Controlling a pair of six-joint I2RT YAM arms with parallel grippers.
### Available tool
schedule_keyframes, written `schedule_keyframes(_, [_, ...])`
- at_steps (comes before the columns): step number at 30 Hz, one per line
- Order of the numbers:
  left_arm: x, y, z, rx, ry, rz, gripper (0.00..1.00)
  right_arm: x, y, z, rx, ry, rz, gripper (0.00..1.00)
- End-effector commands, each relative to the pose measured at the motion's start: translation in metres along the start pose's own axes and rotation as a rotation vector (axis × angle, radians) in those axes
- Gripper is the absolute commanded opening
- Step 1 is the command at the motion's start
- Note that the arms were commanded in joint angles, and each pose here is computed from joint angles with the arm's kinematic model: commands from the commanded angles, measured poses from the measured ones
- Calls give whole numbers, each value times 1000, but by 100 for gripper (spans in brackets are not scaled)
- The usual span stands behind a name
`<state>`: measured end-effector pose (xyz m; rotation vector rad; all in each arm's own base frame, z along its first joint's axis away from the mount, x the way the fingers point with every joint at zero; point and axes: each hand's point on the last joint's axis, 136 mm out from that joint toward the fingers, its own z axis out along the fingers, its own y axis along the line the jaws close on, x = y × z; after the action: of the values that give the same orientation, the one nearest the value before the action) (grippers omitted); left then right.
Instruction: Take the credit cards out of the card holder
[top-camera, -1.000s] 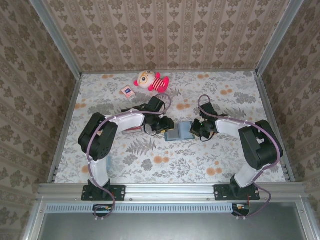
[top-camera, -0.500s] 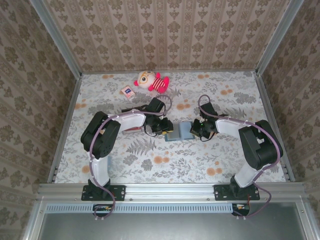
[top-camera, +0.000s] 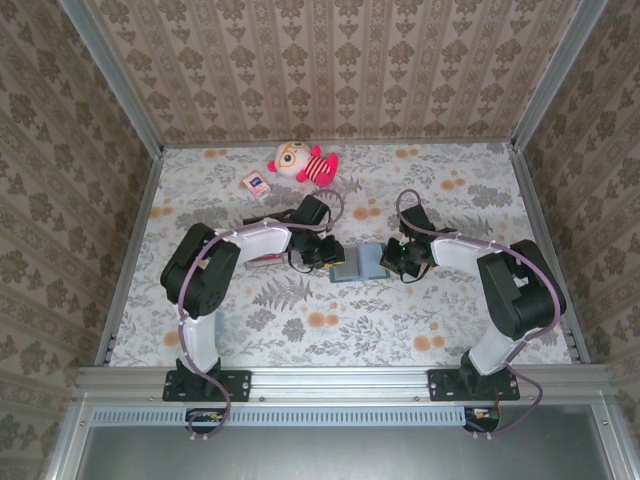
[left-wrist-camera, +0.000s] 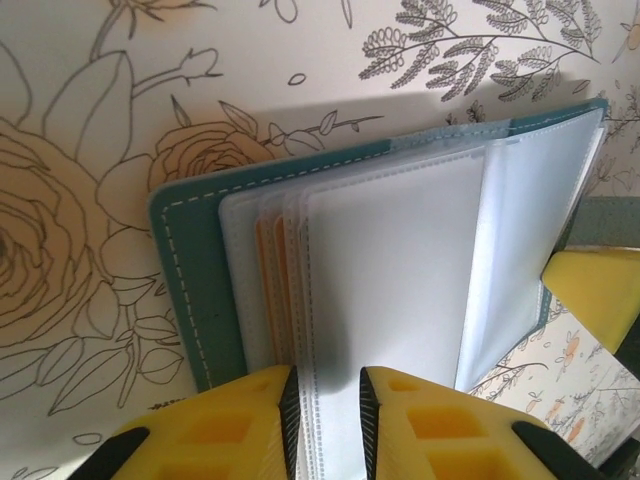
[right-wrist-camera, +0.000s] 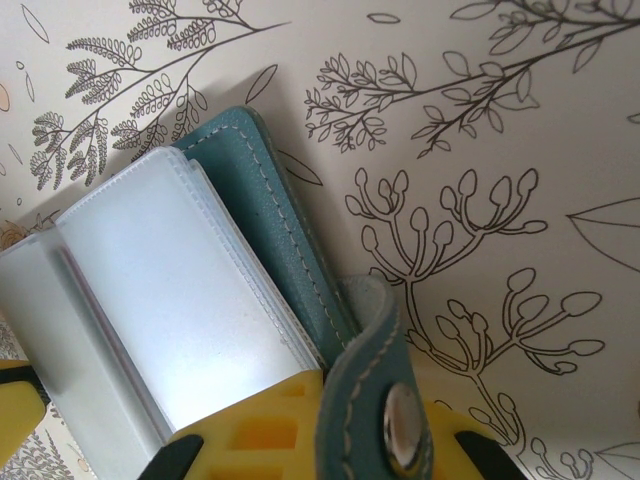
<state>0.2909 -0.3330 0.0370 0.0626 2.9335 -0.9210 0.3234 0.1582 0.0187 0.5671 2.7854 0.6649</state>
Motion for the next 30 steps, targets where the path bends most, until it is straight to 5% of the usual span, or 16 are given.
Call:
schedule_keyframes(1, [-4,-2,-13,-17,-38,18,26,10,-9,8,40,43,-6,7])
schedule_keyframes(8, [-8,-4,-18,-10,-61,20,33,11,-10,8,41,45,-5,7])
schedule_keyframes(16, [-7,-12,-13,36,-42,33,26,11,-10,9,41,45,-5,7])
schedule_keyframes(30, [-1,0,7,20,19,-14,33,12,-9,11,42,52,-8,7])
